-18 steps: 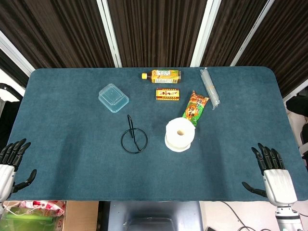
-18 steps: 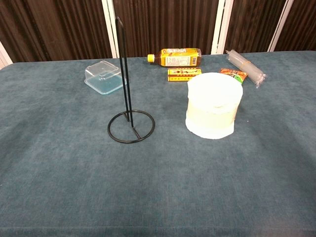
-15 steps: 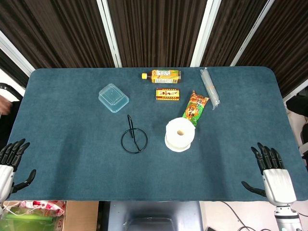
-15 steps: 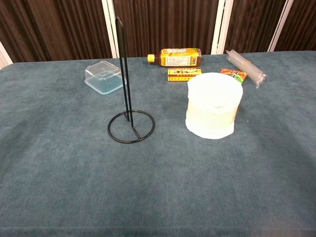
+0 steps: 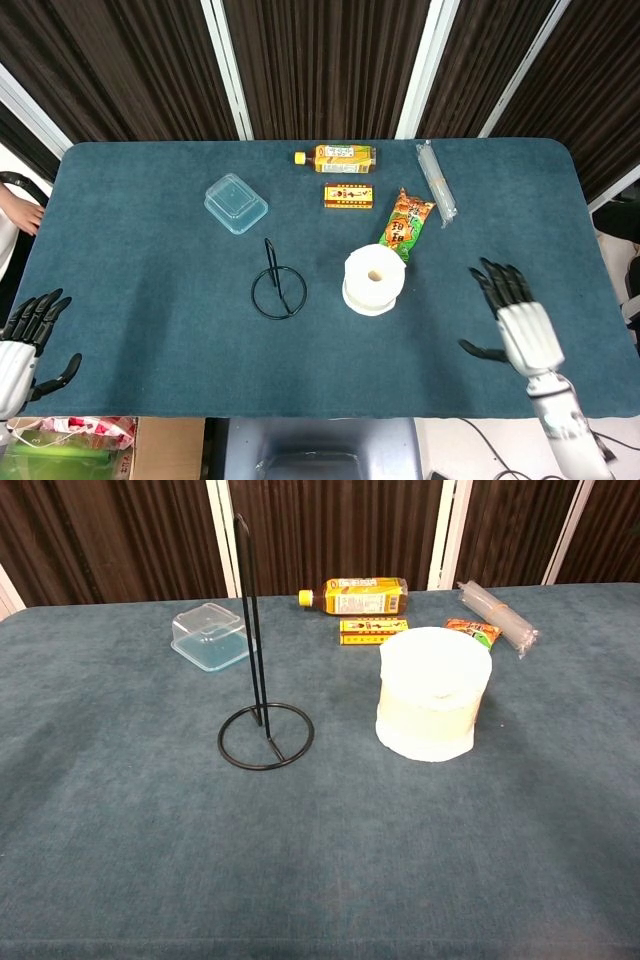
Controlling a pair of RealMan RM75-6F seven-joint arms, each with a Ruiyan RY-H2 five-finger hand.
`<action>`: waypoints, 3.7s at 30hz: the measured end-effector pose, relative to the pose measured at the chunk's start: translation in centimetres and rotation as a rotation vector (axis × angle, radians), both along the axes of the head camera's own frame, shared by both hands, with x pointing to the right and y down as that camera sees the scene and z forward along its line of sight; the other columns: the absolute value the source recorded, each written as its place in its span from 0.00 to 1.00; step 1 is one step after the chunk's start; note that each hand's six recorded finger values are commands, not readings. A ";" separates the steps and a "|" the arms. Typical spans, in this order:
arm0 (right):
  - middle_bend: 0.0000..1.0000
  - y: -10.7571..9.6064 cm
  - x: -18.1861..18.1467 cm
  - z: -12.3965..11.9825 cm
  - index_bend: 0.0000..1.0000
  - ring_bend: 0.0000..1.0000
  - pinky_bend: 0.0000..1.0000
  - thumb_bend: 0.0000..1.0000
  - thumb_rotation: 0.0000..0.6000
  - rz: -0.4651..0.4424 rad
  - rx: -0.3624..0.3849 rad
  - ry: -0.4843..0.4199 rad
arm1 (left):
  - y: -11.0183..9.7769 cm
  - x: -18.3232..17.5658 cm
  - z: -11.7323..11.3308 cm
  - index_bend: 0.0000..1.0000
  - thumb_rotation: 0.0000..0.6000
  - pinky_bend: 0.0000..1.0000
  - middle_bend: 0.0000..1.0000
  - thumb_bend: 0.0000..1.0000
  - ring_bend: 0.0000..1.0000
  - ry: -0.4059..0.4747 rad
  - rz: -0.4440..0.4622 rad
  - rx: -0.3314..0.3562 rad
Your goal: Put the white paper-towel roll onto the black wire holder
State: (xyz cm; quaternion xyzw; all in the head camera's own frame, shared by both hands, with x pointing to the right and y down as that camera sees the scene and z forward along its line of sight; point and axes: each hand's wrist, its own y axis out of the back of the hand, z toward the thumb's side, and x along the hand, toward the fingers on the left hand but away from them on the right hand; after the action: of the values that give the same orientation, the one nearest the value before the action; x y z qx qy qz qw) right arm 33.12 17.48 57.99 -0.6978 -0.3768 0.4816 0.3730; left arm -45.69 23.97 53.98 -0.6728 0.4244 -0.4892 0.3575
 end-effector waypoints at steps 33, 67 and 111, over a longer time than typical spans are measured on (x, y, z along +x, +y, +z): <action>0.00 -8.1 -10.7 12.2 0.00 0.00 0.00 0.08 1.00 -0.061 -0.384 -0.028 | -0.5 -0.6 0.3 0.00 1.00 0.08 0.00 0.40 0.00 0.005 -0.019 -0.011; 0.60 -11.4 -12.6 2.4 0.76 0.65 0.67 0.28 1.00 -0.006 -0.171 -0.277 | -0.7 -1.1 0.1 0.00 1.00 0.08 0.00 0.40 0.00 0.012 -0.041 -0.002; 0.60 -15.7 -28.5 -8.6 0.75 0.65 0.67 0.28 1.00 -0.086 -0.119 -0.252 | -0.8 -2.1 -0.4 0.00 1.00 0.08 0.00 0.40 0.00 0.034 -0.063 0.001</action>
State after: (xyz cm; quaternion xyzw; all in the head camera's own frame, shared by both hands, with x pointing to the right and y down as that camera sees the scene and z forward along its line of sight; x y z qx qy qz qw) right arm 4.57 1.80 49.38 -0.7891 -0.3613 0.3953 0.3009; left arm -47.81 23.21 53.61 -0.6673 0.4518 -0.4885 0.3346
